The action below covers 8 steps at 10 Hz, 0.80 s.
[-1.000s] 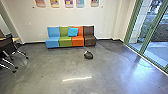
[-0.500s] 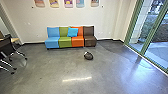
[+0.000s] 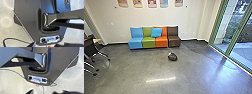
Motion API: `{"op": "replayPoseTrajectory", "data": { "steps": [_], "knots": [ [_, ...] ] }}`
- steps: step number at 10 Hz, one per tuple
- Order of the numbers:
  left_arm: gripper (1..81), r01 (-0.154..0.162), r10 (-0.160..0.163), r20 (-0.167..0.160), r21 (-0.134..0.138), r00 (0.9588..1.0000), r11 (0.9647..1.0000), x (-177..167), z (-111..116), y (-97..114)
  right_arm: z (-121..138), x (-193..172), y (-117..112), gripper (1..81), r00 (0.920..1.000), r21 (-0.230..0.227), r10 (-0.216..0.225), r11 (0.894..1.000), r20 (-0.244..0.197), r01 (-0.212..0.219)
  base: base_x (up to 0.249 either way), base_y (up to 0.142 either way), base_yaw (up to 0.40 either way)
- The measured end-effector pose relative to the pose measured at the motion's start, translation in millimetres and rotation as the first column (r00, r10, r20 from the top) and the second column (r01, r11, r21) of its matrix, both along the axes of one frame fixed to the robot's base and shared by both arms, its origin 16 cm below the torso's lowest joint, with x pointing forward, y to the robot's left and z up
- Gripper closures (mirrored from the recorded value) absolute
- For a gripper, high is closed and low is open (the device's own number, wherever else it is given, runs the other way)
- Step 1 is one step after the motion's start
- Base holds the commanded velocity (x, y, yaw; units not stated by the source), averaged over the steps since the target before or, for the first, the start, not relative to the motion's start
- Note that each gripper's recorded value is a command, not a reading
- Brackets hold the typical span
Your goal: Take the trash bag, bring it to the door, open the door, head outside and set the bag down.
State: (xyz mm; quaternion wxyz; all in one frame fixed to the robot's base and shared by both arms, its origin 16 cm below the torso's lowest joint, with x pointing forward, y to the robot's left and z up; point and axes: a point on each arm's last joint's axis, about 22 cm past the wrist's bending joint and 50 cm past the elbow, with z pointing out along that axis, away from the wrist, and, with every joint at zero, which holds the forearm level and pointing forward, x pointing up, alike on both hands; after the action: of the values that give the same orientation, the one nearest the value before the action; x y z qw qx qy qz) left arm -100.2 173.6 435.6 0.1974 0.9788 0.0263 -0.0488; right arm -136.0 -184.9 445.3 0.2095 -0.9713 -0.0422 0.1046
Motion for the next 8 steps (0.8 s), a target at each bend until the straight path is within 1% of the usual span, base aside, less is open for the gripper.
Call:
{"op": "replayPoseTrajectory", "data": {
  "steps": [4,8],
  "knots": [
    [1.0,0.0,0.0,-0.001,0.001,1.0,1.0,-0.5,0.0,0.4,-0.1,0.1,-0.1,1.0,1.0,-0.001,0.0,1.0,0.0,0.0,0.1,0.0,0.0],
    [1.0,0.0,0.0,-0.003,0.0,1.0,1.0,-2.4,0.3,-0.1,2.0,-11.1,0.4,1.0,0.9999,0.0,0.003,1.0,-0.012,-0.003,0.11,0.0,0.0]
  ]
}}
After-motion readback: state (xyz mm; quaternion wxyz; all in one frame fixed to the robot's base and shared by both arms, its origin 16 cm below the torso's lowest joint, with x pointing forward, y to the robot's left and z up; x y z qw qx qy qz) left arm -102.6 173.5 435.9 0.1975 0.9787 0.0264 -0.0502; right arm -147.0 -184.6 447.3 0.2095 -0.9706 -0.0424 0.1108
